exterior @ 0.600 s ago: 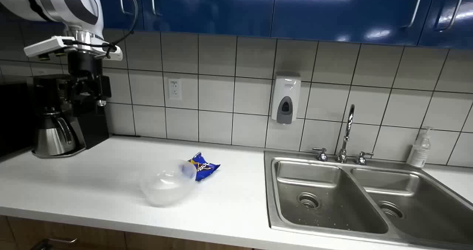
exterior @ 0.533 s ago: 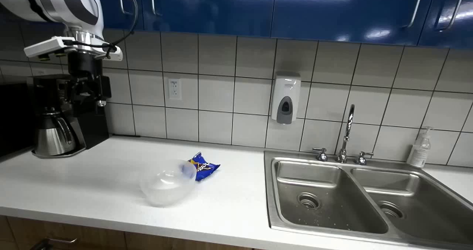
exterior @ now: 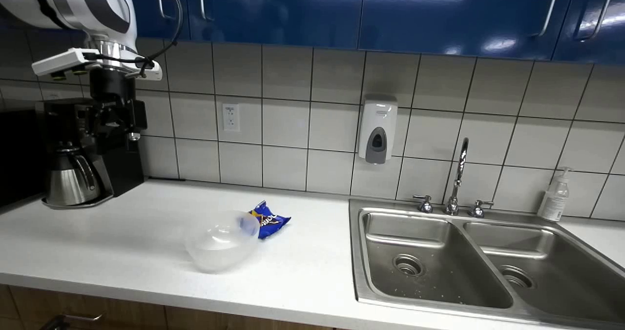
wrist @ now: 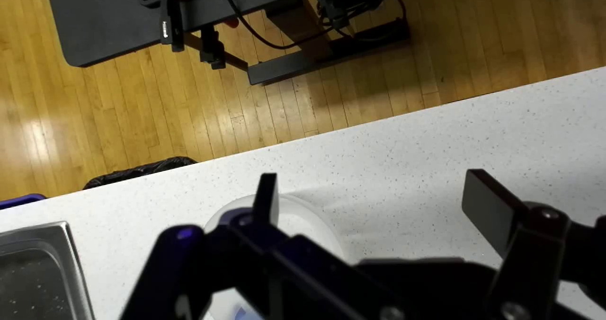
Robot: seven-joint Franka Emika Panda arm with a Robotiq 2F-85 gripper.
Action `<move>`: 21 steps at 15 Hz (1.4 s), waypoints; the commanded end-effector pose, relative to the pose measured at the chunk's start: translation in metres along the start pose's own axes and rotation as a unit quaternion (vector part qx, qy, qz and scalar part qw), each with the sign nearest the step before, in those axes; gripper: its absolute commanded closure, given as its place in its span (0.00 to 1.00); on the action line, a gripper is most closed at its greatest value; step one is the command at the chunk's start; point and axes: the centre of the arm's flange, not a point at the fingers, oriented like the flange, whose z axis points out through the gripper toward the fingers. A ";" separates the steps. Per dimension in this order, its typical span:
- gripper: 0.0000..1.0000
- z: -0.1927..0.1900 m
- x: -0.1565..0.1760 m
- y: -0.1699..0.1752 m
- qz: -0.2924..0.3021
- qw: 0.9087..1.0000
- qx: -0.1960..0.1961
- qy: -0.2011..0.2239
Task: Pick up the blue Doritos packet and put it in the clear bowl
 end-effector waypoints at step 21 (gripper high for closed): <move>0.00 0.107 0.224 0.138 0.114 0.992 0.015 0.049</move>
